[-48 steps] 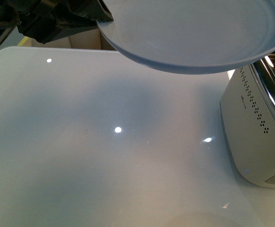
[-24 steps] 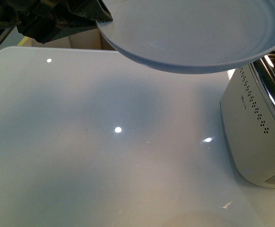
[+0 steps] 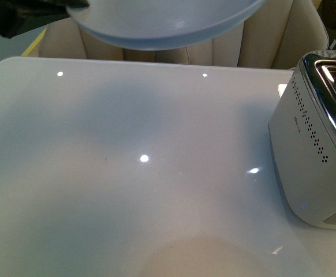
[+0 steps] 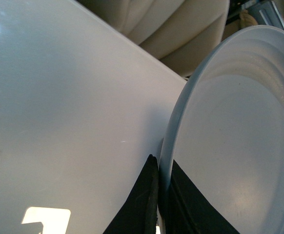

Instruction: Left arm holds plate, right arm toasts bread

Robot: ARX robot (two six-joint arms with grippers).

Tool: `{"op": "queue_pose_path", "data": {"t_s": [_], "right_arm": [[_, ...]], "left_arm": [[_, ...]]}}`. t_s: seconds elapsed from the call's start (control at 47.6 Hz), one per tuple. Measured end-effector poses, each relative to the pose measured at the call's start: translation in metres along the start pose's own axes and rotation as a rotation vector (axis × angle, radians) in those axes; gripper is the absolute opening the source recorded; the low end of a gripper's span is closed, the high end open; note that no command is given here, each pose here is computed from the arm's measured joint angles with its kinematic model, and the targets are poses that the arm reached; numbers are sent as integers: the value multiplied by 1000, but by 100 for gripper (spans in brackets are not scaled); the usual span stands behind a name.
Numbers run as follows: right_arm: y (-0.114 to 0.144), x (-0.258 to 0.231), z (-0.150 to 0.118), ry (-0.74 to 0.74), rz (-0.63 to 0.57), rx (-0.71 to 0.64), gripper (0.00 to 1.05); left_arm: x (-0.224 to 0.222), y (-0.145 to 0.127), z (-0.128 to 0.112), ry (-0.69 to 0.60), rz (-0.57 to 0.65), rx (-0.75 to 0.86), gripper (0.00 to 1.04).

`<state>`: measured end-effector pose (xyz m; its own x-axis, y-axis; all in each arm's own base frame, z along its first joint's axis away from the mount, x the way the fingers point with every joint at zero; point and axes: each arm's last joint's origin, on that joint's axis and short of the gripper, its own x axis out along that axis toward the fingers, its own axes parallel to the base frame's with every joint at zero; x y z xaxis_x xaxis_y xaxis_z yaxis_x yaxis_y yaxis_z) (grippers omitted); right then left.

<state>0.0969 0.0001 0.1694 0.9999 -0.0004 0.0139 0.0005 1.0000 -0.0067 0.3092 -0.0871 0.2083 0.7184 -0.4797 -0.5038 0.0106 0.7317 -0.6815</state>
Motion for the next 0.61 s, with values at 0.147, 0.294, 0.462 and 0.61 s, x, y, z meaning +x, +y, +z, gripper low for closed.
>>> {"op": "queue_pose_path", "data": {"t_s": [0.147,0.294,0.462,0.61], "right_arm": [[0,0,0,0,0,0,96],[0,0,0,0,0,0,96],[0,0,0,0,0,0,96],[0,0,0,0,0,0,96]], "left_arm": [[-6,42,21,-30,85,-5,3],[-13,85,32,-41,156,-12,3],[-13,129,30,-26,196,-7,3],[-10,167,15,47,232,29,3]]}}
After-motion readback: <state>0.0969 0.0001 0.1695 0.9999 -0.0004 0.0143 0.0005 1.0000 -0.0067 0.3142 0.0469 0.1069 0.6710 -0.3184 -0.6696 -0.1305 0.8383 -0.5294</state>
